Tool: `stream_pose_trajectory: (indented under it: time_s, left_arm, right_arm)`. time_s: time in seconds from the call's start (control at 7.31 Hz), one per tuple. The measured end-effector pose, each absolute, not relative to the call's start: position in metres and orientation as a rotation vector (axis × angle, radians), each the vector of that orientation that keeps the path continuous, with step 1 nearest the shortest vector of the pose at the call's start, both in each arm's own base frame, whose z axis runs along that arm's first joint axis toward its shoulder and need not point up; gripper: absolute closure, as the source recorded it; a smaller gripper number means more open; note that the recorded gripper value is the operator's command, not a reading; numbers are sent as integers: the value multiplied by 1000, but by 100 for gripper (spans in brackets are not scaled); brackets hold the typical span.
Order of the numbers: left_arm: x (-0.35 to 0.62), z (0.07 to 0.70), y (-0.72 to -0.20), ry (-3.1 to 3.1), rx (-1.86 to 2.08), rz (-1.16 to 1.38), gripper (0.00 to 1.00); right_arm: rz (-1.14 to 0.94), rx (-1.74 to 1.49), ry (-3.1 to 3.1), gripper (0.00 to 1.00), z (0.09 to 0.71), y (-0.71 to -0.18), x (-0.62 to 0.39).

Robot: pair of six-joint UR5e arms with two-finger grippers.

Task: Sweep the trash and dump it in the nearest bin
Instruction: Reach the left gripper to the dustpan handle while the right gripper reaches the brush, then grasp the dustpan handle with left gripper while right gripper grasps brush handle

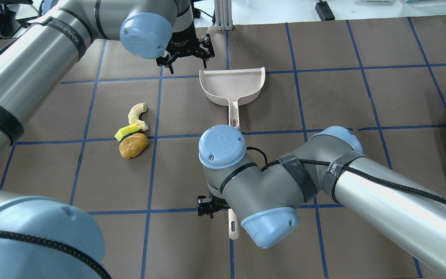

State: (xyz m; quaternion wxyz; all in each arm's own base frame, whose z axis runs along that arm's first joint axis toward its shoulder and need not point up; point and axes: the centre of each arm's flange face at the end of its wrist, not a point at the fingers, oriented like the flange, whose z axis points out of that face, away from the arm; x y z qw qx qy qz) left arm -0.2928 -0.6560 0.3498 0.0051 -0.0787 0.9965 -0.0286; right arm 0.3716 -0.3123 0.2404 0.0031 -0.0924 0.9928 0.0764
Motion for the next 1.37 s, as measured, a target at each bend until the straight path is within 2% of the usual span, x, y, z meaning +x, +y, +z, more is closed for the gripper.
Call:
stream_pose_trajectory:
  time_s: [0.14, 0.27, 0.41, 0.55, 0.68, 1.37]
  left_arm:
    - [-312, 337, -658, 3129, -247, -79, 0]
    - [-329, 324, -658, 3142, -237, -65, 1]
    - [-345, 312, -655, 3150, -197, -50, 1]
    - [-360, 301, -649, 3153, -141, -31, 9]
    - [-370, 289, -643, 3149, -103, -4, 14]
    - [-396, 250, -593, 3126, 101, 80, 13]
  right_arm:
    - [250, -249, 3120, 4, 230, -308, 370]
    - [258, -209, 3124, 16, 225, -306, 369]
    - [266, -190, 3119, 44, 223, -306, 370]
    - [272, -184, 3111, 83, 223, -306, 371]
    - [275, -183, 3107, 100, 222, -306, 372]
    - [288, -149, 3115, 100, 222, -304, 370]
